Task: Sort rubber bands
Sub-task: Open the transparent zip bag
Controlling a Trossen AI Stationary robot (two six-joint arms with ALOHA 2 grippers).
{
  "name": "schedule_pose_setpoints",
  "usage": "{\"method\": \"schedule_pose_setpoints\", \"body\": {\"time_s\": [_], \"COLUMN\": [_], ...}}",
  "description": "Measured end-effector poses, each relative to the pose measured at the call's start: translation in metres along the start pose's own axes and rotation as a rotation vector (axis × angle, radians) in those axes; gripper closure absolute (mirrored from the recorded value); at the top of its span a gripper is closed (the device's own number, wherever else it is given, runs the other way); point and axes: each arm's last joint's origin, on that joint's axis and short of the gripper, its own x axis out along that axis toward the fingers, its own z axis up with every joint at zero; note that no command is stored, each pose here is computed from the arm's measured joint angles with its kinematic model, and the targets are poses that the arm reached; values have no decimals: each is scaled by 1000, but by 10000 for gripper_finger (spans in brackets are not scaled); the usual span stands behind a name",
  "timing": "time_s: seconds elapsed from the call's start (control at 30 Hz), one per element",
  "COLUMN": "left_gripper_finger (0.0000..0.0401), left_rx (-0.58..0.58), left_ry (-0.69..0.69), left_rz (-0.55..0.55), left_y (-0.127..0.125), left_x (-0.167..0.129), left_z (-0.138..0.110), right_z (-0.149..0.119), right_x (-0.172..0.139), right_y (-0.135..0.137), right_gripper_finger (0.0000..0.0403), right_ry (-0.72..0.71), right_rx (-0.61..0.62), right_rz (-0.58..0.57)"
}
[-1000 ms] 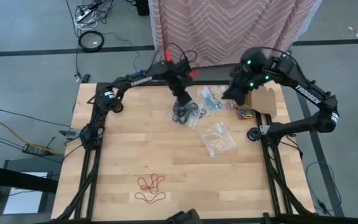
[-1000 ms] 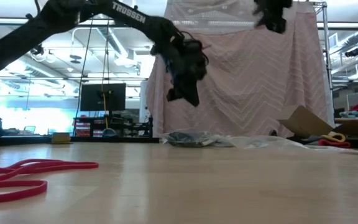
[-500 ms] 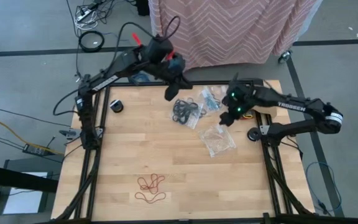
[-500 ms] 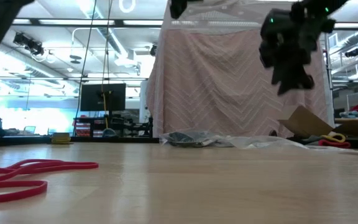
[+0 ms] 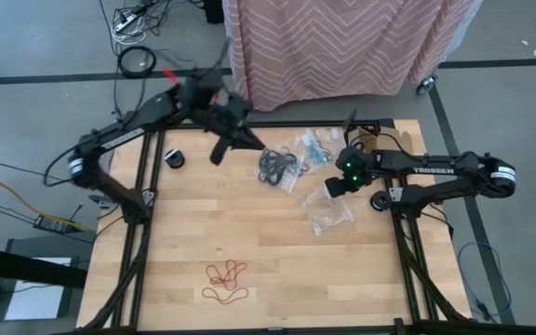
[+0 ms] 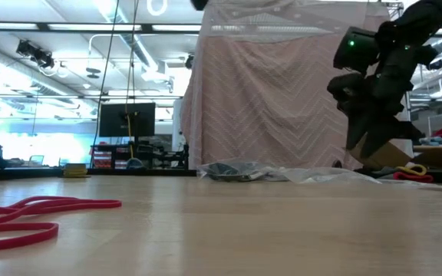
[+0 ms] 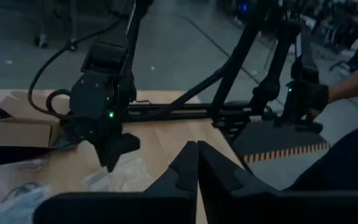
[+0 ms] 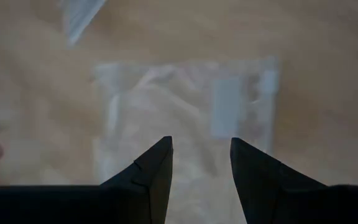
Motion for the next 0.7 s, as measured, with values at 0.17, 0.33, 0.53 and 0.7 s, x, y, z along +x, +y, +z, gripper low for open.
{"method": "schedule_pose_setpoints", "body": {"time_s": [0.17, 0.33, 0.53, 0.7], "left_gripper_finger": [393, 389, 385, 385], "left_rx": [-38, -124, -211, -203], "left_ry": [-83, -106, -55, -63], "left_rz": [9, -6, -40, -48], "left_y": [-10, -7, -2, -4], "left_x": [-12, -3, 8, 10], "left_z": [-29, -52, -70, -69], "right_z": [-2, -2, 1, 3], "right_x": [2, 7, 21, 41], "right_y": [-5, -9, -9, -7], "right_gripper_finger": [253, 253, 253, 253], "right_ry": [-28, -36, -10, 15], "right_rx": [28, 52, 42, 3], "right_rz": [-96, -171, -209, -221]}}
